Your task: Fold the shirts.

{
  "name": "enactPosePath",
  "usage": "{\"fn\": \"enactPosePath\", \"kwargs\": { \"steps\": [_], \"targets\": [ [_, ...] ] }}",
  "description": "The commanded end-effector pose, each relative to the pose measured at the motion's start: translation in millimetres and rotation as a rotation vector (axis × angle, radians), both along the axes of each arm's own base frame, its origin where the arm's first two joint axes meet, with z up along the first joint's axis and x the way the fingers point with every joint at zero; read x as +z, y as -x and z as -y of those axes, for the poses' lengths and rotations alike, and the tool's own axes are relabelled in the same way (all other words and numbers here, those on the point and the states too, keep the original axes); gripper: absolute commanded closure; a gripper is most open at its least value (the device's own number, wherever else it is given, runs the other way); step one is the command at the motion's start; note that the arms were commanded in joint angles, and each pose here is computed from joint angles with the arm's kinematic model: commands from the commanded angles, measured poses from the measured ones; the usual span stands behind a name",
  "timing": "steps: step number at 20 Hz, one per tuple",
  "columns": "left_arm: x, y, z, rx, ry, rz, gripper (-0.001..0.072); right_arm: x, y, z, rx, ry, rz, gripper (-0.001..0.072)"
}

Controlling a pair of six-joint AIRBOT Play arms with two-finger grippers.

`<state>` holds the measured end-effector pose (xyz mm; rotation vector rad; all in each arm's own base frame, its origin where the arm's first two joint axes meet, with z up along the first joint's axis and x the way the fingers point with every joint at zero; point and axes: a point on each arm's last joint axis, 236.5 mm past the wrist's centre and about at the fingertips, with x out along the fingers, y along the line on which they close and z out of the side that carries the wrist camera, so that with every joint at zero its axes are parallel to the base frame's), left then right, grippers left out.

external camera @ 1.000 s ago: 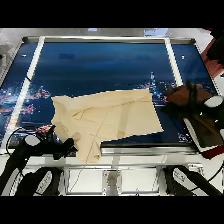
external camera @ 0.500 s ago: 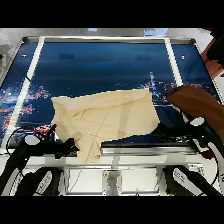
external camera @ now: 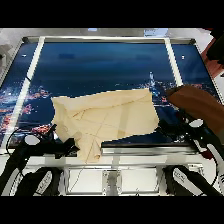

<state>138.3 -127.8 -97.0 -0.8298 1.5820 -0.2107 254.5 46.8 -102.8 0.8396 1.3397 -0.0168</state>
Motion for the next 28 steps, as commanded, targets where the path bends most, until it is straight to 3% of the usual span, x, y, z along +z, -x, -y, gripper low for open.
{"fn": "enactPosePath", "kwargs": {
  "steps": [1, 4, 9, 15, 18, 20, 22, 28],
  "targets": [
    [12, -10, 8, -0.042, 0.044, 0.073, 0.0692, 2, -6, 1, 0.023, 0.012, 0.044, 0.0684],
    [58, -25, 18, -0.147, 0.101, 0.176, 0.0692, 17, -3, -5, 0.151, 0.016, 0.076, 0.0685],
    [116, -23, 4, -0.294, 0.02, 0.263, 0.0692, 82, -25, 34, 0.268, 0.259, 0.224, 0.0685],
    [178, -64, -21, -0.202, -0.149, 0.467, 0.0692, 120, -24, 15, 0.365, 0.258, 0.278, 0.0685],
    [196, -100, -51, -0.084, -0.286, 0.576, 0.0694, 125, -35, 2, 0.394, 0.274, 0.333, 0.0685],
    [198, -117, -63, -0.047, -0.338, 0.623, 0.0695, 142, -58, -3, 0.368, 0.293, 0.424, 0.0686],
    [179, -118, -62, -0.099, -0.328, 0.55, 0.0696, 154, -83, -15, 0.383, 0.314, 0.495, 0.0687],
    [143, -191, -102, -0.033, -0.461, 0.547, 0.0696, 136, -162, -35, 0.381, 0.315, 0.498, 0.0687]
  ]
}}
